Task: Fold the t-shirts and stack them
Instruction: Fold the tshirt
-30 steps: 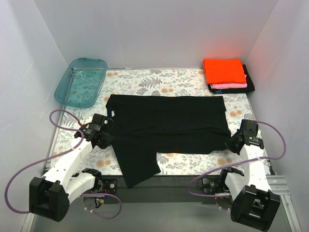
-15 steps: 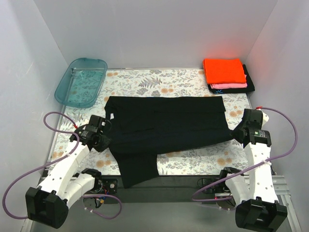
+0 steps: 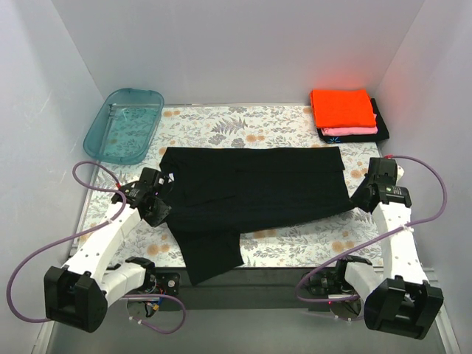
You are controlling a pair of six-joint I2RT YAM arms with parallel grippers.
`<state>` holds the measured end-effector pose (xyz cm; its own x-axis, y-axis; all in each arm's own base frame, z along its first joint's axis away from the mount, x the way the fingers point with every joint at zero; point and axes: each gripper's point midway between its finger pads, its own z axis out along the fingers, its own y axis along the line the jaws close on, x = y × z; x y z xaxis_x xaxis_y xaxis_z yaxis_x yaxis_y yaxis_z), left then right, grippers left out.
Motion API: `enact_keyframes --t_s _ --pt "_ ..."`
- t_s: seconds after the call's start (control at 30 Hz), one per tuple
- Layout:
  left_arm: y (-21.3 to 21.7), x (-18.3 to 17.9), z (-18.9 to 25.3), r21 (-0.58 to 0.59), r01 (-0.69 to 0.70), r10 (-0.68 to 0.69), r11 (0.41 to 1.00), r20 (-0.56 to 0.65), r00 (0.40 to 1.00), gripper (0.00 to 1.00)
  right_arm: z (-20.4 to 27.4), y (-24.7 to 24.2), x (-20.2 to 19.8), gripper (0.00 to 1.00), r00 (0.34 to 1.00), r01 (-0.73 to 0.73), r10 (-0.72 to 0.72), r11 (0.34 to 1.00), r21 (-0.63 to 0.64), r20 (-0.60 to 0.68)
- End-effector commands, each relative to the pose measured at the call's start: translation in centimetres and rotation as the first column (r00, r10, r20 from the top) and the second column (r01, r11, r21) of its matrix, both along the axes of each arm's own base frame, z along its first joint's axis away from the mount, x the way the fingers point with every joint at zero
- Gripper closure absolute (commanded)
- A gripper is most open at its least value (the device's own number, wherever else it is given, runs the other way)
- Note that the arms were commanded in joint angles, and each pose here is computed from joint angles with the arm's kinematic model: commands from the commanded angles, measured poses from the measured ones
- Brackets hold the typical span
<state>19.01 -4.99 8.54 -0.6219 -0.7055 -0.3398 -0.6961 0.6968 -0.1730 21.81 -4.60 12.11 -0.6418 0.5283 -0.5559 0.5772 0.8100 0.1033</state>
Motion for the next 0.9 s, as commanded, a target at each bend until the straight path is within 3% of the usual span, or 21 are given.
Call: enact_keyframes --t_s 0.0,0.6,0.87 --pt "0.3 1.9 1.5 0.009 0.011 -0.012 1.0 0.056 0.998 1.0 2.7 -0.3 3.3 0.99 0.993 -0.028 0.03 0.999 -0.02 0.113" --pt "1.5 9.8 2.1 -0.039 0.05 -0.046 0.998 0.098 0.994 1.0 0.2 0.6 9.4 0.99 0.994 -0.081 0.076 0.995 0.066 0.08" --pt "1.2 12.6 1.6 -0.039 0.078 -0.074 0.996 0.095 0.993 1.0 -1.7 0.1 10.4 0.99 0.998 -0.05 0.047 0.997 0.067 0.035"
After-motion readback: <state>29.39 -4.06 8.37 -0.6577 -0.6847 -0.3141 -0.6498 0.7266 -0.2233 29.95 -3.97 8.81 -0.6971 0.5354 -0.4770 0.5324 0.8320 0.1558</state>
